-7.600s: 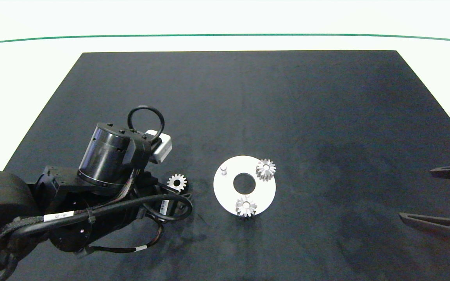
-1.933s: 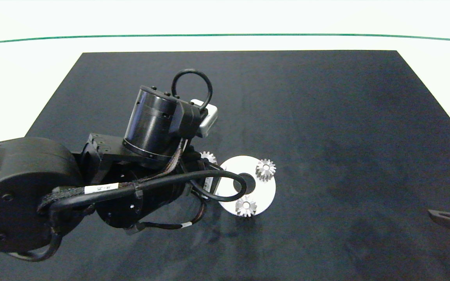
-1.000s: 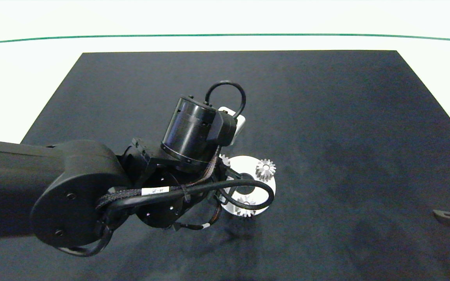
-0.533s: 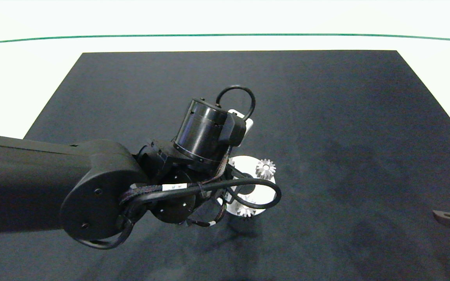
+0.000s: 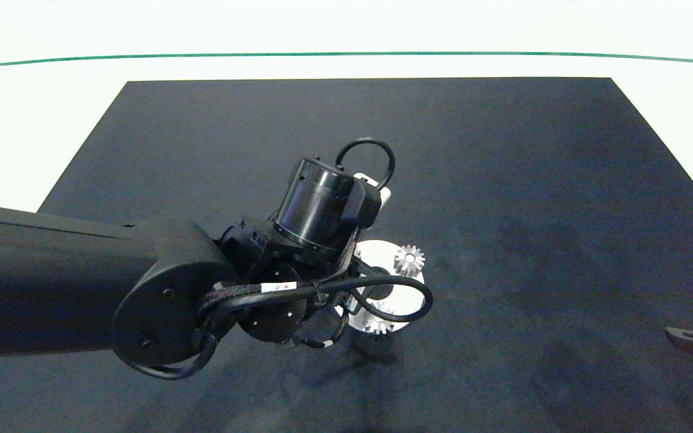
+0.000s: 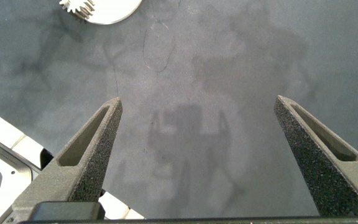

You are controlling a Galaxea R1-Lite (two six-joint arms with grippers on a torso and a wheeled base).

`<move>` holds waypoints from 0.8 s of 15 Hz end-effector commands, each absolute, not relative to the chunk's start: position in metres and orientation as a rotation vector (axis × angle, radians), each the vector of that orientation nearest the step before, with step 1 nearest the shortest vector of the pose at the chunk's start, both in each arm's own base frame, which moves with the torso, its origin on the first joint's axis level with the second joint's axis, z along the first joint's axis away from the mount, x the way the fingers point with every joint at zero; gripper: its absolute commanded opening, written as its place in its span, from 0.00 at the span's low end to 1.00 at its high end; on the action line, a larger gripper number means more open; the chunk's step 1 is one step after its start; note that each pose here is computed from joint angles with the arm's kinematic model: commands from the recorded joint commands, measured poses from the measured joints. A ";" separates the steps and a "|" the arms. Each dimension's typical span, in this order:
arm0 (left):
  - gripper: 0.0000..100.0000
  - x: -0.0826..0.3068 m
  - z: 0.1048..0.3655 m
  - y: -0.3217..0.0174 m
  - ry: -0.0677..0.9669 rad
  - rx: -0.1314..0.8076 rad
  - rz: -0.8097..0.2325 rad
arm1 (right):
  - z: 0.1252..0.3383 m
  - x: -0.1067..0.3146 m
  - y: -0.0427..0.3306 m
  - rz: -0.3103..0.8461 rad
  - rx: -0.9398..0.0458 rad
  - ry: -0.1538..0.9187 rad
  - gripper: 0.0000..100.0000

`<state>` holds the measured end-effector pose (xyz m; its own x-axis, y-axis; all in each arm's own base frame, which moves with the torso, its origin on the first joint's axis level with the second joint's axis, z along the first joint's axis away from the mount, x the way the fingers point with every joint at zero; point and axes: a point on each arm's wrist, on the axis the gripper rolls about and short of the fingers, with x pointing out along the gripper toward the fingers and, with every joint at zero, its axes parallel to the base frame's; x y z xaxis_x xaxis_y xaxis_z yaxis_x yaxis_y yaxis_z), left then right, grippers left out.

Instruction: Install three planetary gears onto the carrier pins

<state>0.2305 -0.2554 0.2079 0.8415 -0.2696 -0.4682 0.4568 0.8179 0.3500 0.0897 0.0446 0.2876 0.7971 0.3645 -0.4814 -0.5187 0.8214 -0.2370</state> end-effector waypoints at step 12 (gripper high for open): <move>0.13 0.239 0.205 -0.254 0.421 0.478 -0.378 | 0.286 0.089 0.044 0.490 -0.377 0.452 1.00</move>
<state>0.2387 -0.2535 0.2051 0.8458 -0.2506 -0.4710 0.4425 0.8228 0.3568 0.0889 0.0443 0.2863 0.7901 0.3641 -0.4931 -0.5237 0.8190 -0.2344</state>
